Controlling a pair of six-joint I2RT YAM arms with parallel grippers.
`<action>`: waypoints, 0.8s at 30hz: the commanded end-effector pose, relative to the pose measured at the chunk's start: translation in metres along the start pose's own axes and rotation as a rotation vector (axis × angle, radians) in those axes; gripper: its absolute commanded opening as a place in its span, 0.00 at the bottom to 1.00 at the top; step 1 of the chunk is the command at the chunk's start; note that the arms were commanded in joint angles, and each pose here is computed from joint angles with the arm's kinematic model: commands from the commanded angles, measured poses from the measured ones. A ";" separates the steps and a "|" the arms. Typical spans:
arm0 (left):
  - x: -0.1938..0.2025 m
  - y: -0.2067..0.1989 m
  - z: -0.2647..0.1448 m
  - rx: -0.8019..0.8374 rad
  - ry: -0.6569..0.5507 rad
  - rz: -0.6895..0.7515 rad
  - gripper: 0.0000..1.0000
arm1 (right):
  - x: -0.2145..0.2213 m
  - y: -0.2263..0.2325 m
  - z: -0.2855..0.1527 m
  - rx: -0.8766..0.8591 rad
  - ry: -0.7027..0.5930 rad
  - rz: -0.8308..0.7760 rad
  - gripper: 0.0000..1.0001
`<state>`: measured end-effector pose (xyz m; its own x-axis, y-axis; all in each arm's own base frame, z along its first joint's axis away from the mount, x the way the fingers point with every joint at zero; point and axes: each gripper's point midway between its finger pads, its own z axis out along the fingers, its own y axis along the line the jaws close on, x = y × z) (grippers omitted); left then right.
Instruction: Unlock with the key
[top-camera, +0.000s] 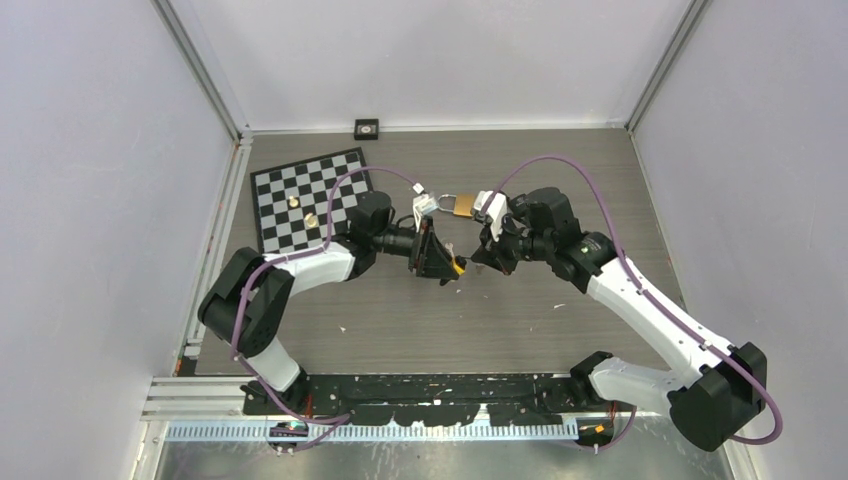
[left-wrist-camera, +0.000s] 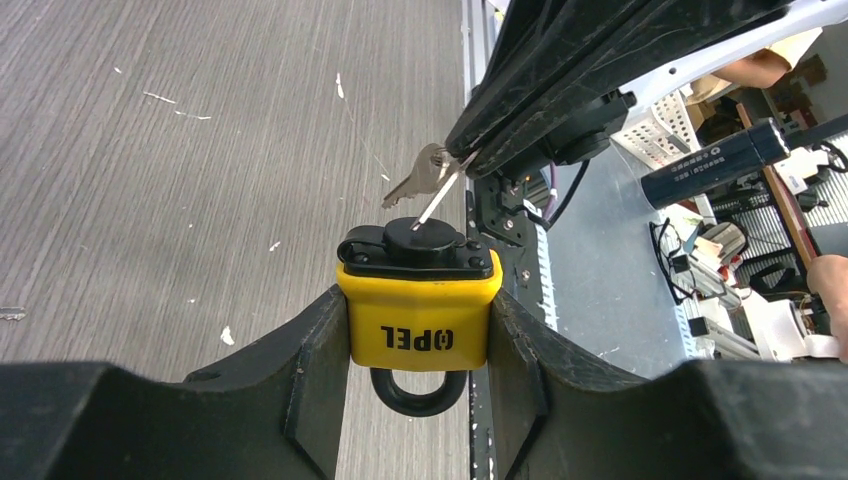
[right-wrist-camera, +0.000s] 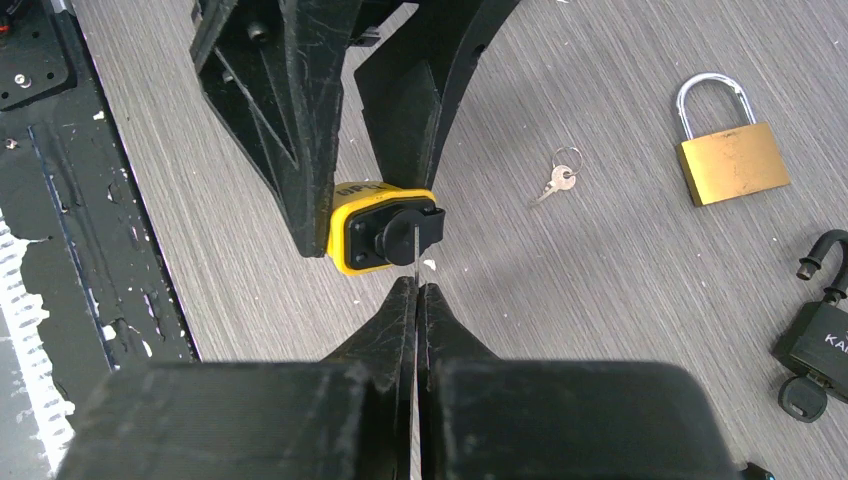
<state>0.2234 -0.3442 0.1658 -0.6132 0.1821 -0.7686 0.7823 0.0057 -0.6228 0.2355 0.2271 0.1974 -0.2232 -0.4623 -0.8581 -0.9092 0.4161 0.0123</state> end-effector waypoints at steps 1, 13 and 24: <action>-0.014 0.002 0.004 0.008 -0.017 0.074 0.00 | -0.023 0.002 -0.010 0.009 -0.078 -0.045 0.00; -0.017 -0.041 -0.002 0.309 -0.099 0.216 0.00 | -0.023 0.026 -0.037 -0.059 -0.083 -0.185 0.00; -0.013 -0.036 -0.001 0.306 -0.104 0.236 0.00 | -0.020 0.041 -0.038 -0.119 -0.086 -0.207 0.01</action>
<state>0.2041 -0.3478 0.1857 -0.5166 0.0877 -0.8517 0.8057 -0.2868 -0.5183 0.1938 0.2174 0.2192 -0.0654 -0.4836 -0.8728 -0.9609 0.2665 -0.0757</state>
